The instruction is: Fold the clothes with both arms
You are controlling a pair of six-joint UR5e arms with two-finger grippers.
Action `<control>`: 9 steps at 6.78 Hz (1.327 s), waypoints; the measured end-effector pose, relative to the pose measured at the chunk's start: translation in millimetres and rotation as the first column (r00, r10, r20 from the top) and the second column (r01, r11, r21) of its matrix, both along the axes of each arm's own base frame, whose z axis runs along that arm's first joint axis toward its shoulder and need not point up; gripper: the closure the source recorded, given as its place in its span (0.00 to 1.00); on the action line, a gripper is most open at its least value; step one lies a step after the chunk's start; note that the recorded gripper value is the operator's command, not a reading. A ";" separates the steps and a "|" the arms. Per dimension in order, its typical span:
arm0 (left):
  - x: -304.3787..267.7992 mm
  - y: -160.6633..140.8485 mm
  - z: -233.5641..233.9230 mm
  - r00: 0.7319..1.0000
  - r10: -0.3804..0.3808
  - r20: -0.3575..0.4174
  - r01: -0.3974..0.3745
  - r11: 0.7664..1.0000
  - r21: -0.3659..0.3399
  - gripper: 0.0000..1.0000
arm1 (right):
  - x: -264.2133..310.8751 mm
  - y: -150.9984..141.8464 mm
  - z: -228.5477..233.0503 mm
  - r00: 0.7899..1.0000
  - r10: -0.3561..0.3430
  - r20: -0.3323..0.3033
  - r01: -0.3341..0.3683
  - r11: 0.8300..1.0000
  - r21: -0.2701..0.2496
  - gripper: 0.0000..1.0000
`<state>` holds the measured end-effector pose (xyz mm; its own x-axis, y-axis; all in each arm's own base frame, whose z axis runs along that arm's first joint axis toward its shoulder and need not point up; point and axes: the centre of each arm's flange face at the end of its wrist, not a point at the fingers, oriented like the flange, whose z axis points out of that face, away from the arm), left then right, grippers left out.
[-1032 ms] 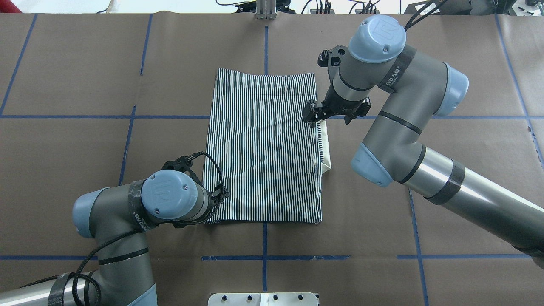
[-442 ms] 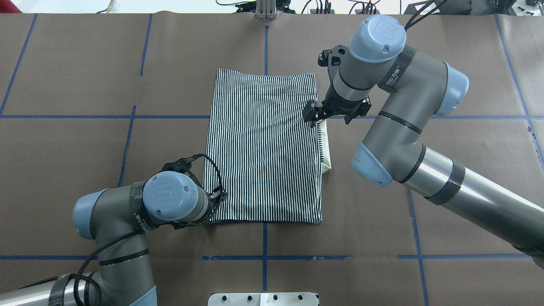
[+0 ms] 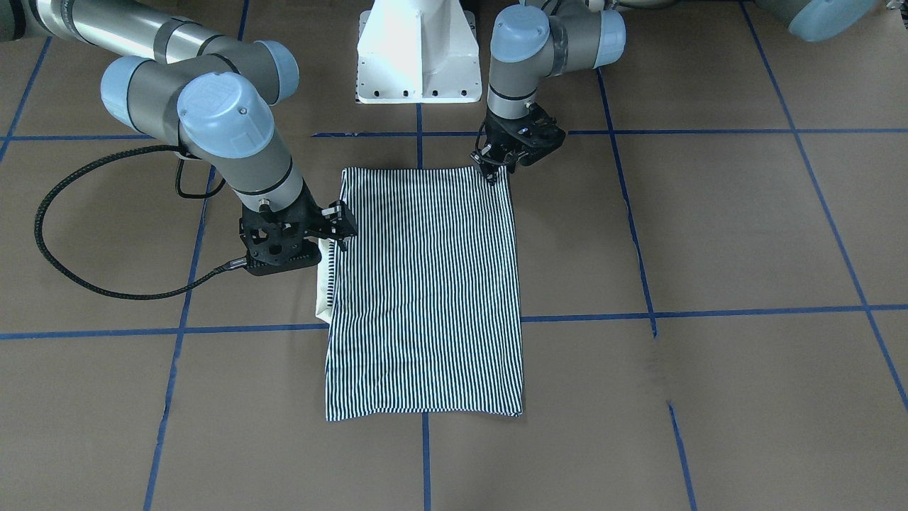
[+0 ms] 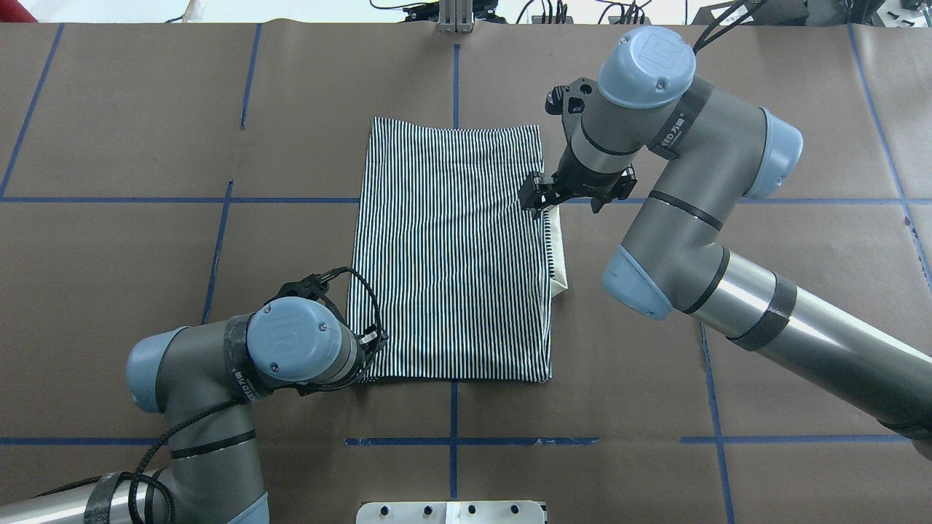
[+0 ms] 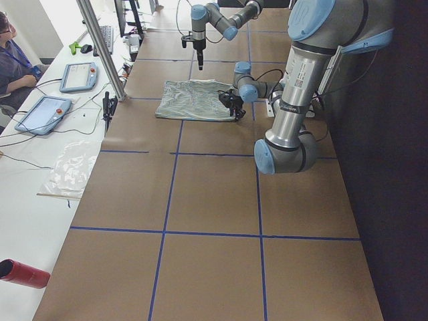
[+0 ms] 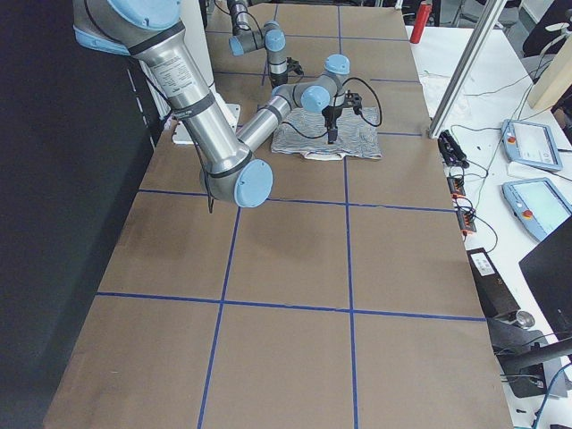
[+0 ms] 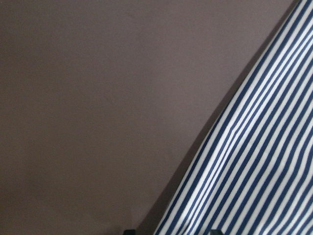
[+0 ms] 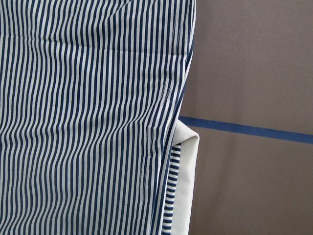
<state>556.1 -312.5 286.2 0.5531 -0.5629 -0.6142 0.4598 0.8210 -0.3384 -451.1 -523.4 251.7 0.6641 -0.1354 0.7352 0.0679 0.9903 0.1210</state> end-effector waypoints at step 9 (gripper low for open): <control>2.0 8.6 2.9 1.000 0.014 0.006 -0.014 1.000 -0.004 1.00 | 2.1 -0.5 6.8 1.000 -0.007 -0.007 0.007 1.000 0.002 0.00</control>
<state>558.1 -304.0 289.2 0.5648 -0.5571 -0.6088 0.4502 0.8263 -0.3384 -449.1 -523.9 258.5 0.6684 -0.1411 0.7303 0.0754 0.9896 0.1222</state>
